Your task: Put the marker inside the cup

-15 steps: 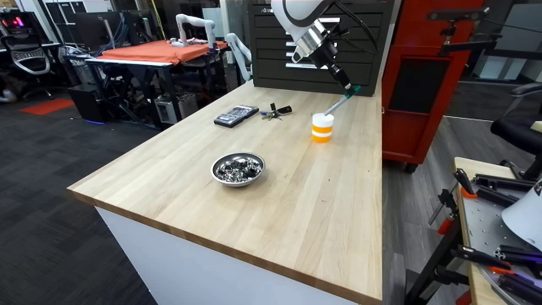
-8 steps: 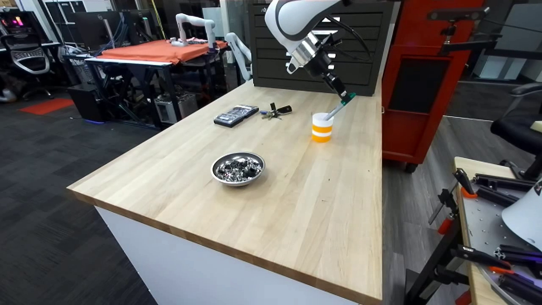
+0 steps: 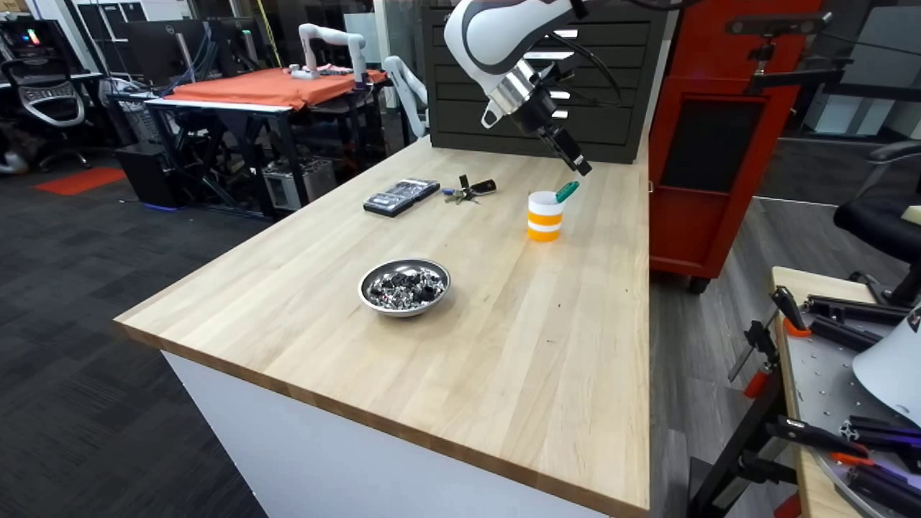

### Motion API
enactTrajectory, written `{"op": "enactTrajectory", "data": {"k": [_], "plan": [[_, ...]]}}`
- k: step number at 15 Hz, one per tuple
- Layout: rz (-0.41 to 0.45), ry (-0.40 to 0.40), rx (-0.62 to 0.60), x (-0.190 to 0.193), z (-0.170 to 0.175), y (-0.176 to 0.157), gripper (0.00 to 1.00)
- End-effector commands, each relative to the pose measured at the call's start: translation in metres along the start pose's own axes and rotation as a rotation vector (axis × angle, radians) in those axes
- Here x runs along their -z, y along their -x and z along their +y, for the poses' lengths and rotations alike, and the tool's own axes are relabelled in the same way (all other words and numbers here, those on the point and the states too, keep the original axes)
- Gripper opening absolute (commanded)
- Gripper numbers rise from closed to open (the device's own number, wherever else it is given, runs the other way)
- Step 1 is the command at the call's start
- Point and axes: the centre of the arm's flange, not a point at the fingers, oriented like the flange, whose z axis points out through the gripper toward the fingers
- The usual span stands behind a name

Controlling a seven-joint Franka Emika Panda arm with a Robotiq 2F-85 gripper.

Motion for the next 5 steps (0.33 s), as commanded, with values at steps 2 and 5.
{"op": "enactTrajectory", "data": {"k": [2,5], "plan": [[0.021,0.017,-0.005,0.009,0.0,0.003,0.83],[0.041,0.034,-0.009,0.02,-0.001,0.007,0.98]]}}
